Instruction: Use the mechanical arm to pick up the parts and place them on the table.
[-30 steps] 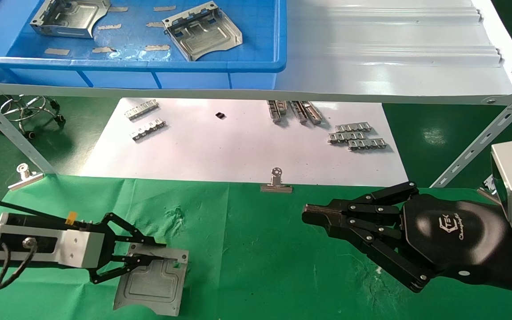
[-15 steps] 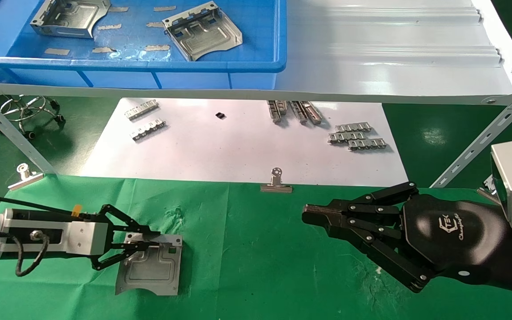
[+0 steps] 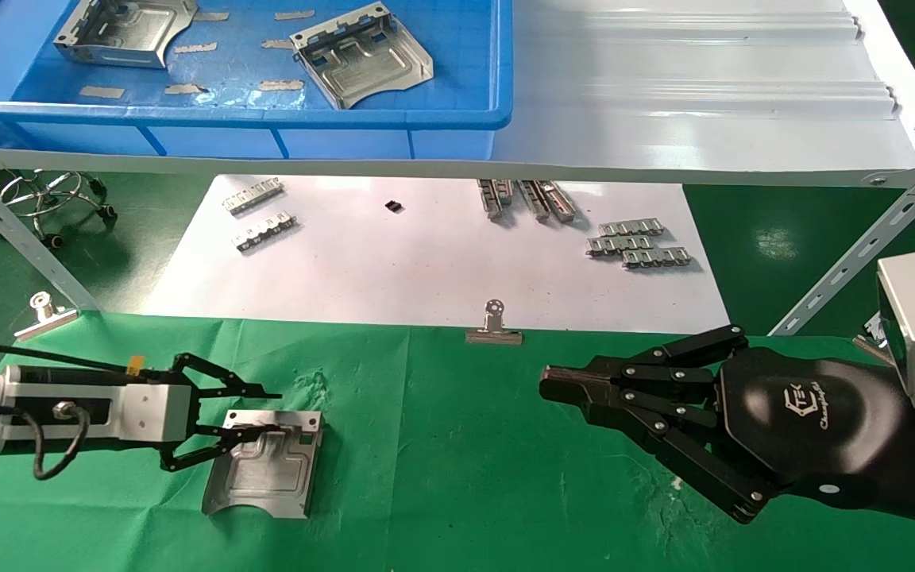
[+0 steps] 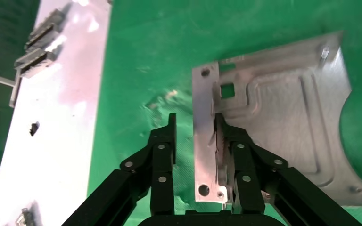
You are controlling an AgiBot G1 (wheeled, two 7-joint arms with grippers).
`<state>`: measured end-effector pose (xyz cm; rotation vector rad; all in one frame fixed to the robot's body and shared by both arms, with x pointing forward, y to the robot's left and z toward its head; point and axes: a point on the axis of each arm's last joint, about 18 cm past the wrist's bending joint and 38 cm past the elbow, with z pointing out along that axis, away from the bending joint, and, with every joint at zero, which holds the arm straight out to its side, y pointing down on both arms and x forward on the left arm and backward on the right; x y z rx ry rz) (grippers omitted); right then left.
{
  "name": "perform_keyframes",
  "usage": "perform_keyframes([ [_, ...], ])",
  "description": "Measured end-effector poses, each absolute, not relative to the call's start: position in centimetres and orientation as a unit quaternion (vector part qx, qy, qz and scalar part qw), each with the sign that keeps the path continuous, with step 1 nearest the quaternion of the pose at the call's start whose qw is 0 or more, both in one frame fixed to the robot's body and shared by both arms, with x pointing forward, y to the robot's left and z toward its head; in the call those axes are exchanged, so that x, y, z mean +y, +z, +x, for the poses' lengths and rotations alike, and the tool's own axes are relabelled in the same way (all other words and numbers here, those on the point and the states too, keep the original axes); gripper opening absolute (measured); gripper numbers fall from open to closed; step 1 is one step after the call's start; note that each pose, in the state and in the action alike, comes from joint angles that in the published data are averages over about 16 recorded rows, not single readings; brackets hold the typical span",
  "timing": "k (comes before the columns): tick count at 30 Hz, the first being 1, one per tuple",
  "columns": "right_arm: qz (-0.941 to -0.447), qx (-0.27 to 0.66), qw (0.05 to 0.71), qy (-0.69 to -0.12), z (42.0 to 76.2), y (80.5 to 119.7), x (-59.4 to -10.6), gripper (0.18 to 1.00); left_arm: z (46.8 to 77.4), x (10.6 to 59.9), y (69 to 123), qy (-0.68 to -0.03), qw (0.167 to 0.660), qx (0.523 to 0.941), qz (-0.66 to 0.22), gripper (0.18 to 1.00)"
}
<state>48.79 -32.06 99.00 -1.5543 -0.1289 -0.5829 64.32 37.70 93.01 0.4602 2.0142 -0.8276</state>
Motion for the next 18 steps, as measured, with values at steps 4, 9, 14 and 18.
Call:
perform_keyframes([
  [4, -0.69, -0.057, 0.673, -0.259, 48.8, 99.0, -32.1, 0.192, 63.9, 37.6, 94.0, -0.353, 0.439, 0.807, 0.178, 0.374],
  [9, -0.69, -0.057, 0.673, -0.259, 48.8, 99.0, -32.1, 0.192, 63.3, 37.2, 95.0, -0.382, 0.431, 0.801, 0.165, 0.464],
  [14, -0.69, -0.057, 0.673, -0.259, 48.8, 99.0, -32.1, 0.192, 63.0, 36.7, 95.6, -0.411, 0.422, 0.794, 0.15, 0.57],
  [18, -0.69, -0.057, 0.673, -0.259, 48.8, 99.0, -32.1, 0.193, 62.7, 36.2, 95.8, -0.434, 0.415, 0.788, 0.14, 0.656],
])
